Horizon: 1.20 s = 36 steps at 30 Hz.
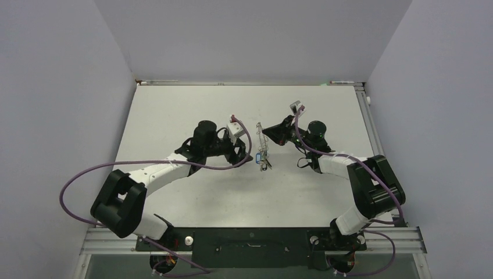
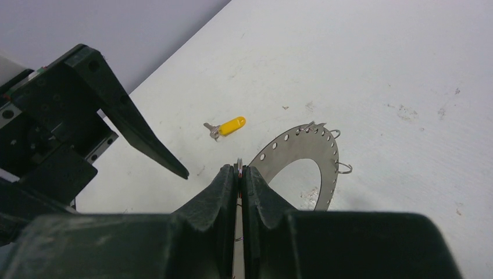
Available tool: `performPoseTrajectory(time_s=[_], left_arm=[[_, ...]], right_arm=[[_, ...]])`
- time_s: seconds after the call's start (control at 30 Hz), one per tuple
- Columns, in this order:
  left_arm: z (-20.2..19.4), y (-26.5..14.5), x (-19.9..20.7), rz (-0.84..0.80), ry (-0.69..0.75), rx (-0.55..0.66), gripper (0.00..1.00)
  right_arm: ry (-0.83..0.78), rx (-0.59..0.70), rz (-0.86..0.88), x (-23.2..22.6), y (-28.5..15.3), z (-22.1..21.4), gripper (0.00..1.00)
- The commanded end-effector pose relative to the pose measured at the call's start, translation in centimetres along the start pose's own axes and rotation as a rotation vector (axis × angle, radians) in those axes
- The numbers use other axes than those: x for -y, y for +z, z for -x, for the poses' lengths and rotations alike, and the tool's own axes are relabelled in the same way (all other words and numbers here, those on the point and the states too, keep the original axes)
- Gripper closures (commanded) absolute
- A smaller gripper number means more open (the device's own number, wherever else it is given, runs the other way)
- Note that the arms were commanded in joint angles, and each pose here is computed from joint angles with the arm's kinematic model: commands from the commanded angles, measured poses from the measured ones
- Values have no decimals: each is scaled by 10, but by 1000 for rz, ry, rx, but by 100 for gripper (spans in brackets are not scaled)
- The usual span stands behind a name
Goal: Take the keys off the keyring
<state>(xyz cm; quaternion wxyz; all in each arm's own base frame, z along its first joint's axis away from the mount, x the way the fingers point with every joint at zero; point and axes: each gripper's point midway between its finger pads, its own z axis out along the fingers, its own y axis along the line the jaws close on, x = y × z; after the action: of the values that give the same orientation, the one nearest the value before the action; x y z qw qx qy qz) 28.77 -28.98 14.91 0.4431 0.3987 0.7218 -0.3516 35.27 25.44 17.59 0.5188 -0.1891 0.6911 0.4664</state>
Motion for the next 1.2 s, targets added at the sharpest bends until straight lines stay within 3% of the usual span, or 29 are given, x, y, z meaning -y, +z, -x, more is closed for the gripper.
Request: performPoseTrajectory(time_s=[0.0, 0.33, 0.67, 0.87, 1.17], left_arm=[[30, 27, 12, -33, 50, 149, 33], [9, 72, 9, -56, 152, 162, 41], [2, 87, 7, -86, 175, 166, 64], [7, 92, 5, -86, 182, 176, 68], [0, 83, 18, -151, 191, 143, 98]], right_arm=[[-7, 84, 14, -6, 10, 26, 95], [5, 78, 7, -6, 13, 25, 95], [13, 74, 6, -6, 16, 24, 95], [18, 72, 3, -5, 16, 23, 95], [15, 68, 3, -2, 16, 24, 95]])
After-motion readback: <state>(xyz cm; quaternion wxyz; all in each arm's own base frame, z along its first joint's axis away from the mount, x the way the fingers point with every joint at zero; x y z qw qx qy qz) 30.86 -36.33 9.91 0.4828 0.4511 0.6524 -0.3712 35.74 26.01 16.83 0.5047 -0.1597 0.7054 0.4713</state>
